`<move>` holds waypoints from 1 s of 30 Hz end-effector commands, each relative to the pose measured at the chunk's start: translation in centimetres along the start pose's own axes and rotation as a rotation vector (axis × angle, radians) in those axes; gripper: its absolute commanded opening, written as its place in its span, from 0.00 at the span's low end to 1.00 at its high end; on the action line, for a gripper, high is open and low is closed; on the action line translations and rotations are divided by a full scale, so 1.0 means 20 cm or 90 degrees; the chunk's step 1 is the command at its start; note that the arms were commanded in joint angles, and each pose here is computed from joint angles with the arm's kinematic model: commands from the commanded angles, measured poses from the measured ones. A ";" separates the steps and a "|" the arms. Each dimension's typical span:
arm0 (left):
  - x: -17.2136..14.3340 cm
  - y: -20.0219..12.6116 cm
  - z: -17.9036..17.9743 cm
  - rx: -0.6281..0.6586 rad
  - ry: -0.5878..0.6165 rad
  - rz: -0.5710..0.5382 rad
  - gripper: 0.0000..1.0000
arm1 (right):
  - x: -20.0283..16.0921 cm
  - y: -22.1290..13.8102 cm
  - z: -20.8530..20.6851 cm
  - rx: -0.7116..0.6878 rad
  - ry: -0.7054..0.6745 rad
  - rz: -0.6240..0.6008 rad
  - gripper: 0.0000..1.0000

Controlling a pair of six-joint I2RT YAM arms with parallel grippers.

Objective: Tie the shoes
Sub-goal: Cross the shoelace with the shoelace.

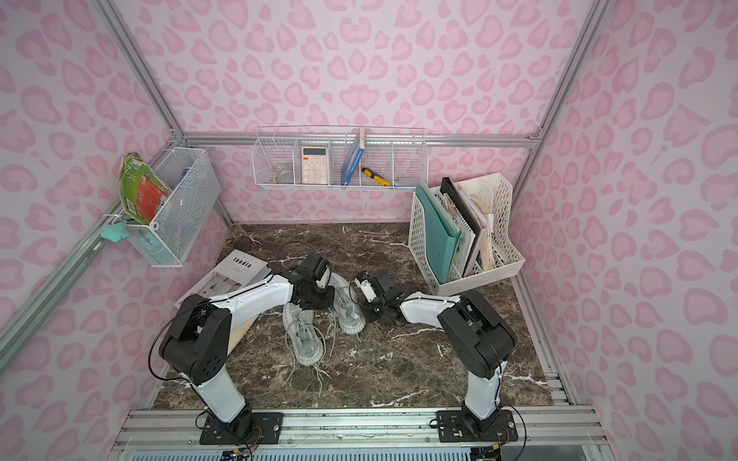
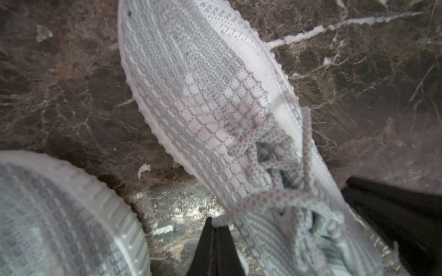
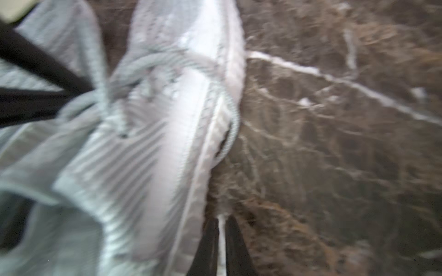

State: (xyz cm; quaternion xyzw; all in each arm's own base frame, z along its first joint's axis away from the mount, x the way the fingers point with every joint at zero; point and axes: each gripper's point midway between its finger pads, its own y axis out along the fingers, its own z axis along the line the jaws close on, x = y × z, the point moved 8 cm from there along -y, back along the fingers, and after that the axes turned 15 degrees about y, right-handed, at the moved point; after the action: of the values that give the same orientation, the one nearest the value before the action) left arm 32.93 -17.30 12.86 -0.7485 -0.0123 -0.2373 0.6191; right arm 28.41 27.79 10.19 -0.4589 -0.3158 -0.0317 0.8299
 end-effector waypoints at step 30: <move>0.10 0.04 0.07 -0.033 -0.015 -0.013 0.00 | 0.13 0.11 -0.18 0.126 0.047 0.007 0.40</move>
State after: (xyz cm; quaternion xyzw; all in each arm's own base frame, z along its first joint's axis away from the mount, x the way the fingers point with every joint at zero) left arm 35.36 -16.77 12.53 -0.7670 -0.0253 -0.2246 0.6005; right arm 33.37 26.49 8.74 -0.3908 -0.2660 -0.0475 0.8799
